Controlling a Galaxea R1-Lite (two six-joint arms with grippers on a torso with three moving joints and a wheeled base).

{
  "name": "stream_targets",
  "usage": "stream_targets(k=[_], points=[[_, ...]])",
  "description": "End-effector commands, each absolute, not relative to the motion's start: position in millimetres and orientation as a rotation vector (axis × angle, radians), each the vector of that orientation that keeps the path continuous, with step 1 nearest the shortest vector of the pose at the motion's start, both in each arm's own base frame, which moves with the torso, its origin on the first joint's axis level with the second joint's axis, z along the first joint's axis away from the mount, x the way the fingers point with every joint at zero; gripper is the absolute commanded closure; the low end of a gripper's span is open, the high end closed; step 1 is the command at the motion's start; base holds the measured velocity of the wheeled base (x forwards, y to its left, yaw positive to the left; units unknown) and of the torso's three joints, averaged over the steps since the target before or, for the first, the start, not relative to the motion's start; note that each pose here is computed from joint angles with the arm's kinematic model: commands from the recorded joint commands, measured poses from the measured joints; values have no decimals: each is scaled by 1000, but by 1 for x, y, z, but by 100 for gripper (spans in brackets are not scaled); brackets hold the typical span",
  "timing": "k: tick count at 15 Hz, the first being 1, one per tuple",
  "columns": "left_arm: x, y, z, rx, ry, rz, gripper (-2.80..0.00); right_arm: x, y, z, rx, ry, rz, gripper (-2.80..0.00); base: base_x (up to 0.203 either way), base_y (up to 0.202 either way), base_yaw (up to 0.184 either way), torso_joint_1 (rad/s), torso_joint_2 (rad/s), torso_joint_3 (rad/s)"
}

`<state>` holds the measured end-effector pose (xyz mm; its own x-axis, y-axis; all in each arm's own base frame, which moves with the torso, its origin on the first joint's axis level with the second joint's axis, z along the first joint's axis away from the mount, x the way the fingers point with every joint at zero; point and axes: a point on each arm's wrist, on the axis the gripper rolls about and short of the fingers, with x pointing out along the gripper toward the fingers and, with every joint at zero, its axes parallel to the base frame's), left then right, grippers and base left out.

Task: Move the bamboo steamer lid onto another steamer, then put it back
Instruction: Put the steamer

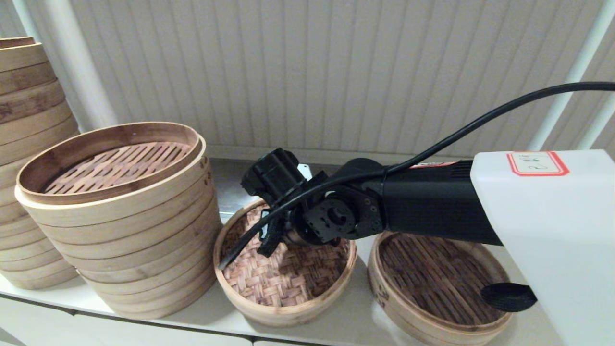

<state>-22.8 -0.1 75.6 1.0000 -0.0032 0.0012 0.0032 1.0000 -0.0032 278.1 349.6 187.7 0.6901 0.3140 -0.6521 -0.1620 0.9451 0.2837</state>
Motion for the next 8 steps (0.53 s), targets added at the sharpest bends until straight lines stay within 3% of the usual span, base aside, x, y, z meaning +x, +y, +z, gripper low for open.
stream_targets(k=[1, 8], points=[[-23, 0, 76, -4, 0, -3, 0, 279, 351, 186, 220, 762, 271, 0, 0, 0, 0, 0, 0, 0], [-23, 0, 76, -3, -2, -3, 0, 286, 355, 180, 237, 763, 304, 0, 0, 0, 0, 0, 0, 0]])
